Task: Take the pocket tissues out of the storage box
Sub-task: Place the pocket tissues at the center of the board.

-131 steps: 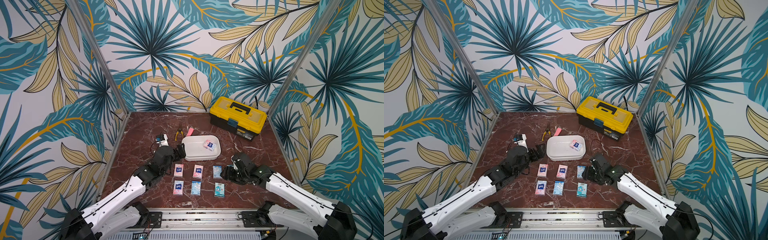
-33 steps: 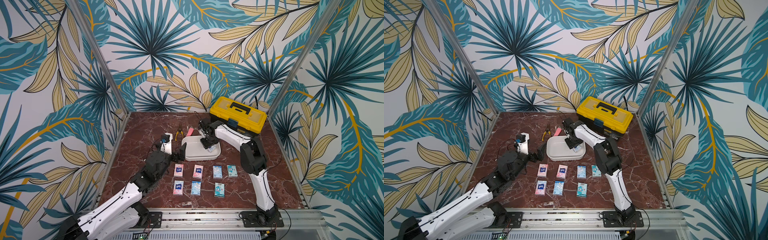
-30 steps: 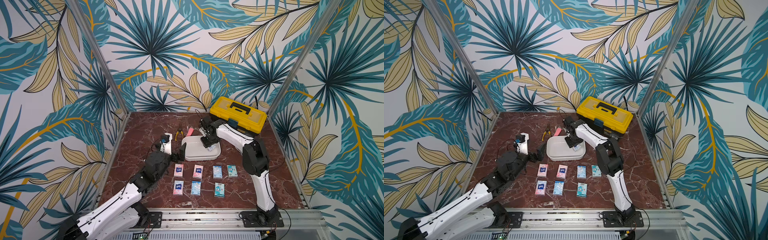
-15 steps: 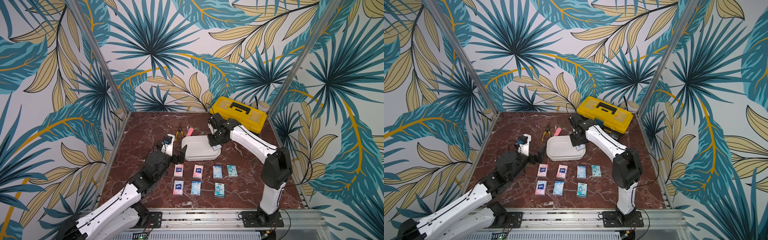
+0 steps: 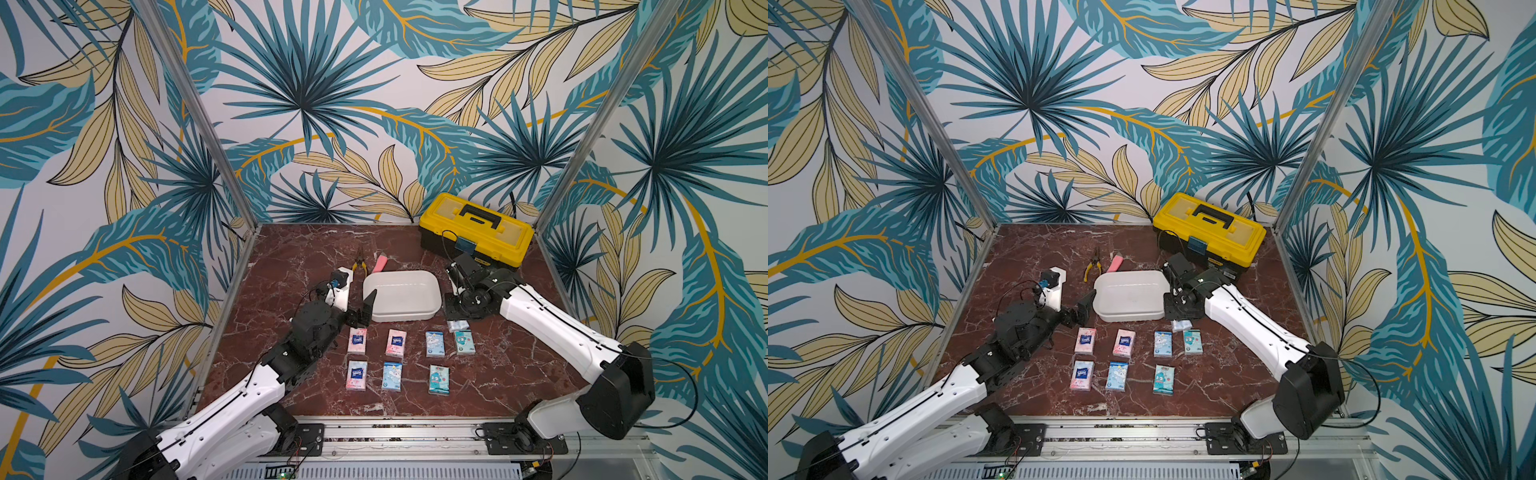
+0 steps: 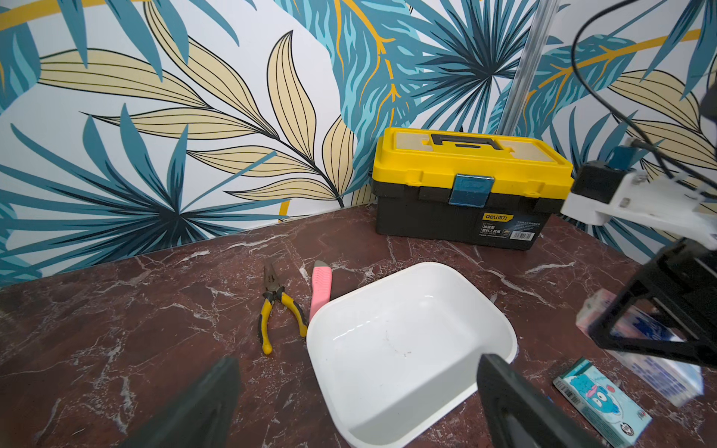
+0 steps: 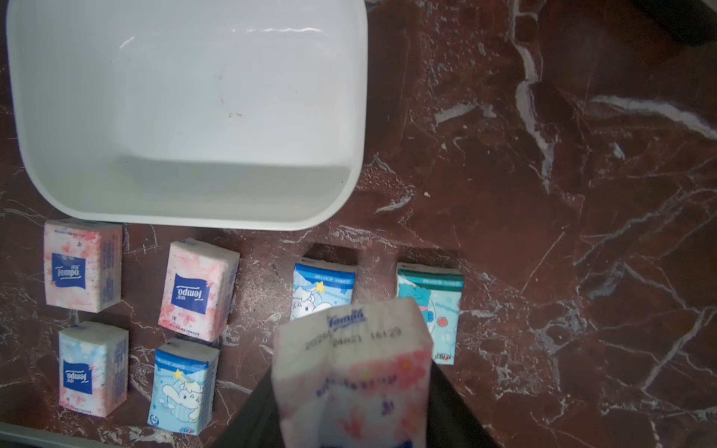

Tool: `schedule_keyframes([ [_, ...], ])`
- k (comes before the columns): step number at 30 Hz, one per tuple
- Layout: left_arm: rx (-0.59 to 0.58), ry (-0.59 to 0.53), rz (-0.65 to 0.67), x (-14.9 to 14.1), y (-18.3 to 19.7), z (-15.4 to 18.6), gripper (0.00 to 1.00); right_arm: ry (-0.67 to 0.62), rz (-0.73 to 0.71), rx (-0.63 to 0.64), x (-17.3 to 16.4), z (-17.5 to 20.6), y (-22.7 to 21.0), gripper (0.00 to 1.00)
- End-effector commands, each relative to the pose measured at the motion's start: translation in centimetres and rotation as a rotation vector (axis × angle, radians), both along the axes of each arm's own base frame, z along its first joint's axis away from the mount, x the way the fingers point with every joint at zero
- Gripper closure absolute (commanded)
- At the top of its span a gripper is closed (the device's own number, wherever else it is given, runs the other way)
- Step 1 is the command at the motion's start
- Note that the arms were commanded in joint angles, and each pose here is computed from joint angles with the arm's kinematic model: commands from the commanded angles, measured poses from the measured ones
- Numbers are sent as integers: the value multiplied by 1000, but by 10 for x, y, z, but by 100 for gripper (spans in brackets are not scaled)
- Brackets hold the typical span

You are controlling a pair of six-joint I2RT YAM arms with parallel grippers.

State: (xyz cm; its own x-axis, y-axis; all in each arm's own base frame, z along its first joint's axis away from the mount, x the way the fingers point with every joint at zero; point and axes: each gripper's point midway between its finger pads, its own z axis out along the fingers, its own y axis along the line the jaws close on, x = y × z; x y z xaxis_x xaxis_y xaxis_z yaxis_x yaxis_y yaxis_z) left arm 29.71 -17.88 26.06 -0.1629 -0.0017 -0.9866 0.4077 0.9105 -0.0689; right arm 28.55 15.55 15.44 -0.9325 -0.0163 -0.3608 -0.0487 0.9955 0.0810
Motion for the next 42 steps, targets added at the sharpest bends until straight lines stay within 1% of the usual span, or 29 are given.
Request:
schedule_keyframes([
  [1,-25,-24,14,5,0,5,0,52,-69,0,-25,-11,-12,49],
  [11,-40,-10,40,8,2,-4,0,133,-141,-25,-73,-47,-37,49],
  [18,-52,2,49,7,4,-7,0,186,-167,-41,-96,-73,-48,49],
  [31,-63,11,67,6,8,-10,0,240,-184,-18,-111,-114,-45,49],
  [42,-70,12,77,7,10,-9,0,234,-204,-55,-111,-129,-52,48],
])
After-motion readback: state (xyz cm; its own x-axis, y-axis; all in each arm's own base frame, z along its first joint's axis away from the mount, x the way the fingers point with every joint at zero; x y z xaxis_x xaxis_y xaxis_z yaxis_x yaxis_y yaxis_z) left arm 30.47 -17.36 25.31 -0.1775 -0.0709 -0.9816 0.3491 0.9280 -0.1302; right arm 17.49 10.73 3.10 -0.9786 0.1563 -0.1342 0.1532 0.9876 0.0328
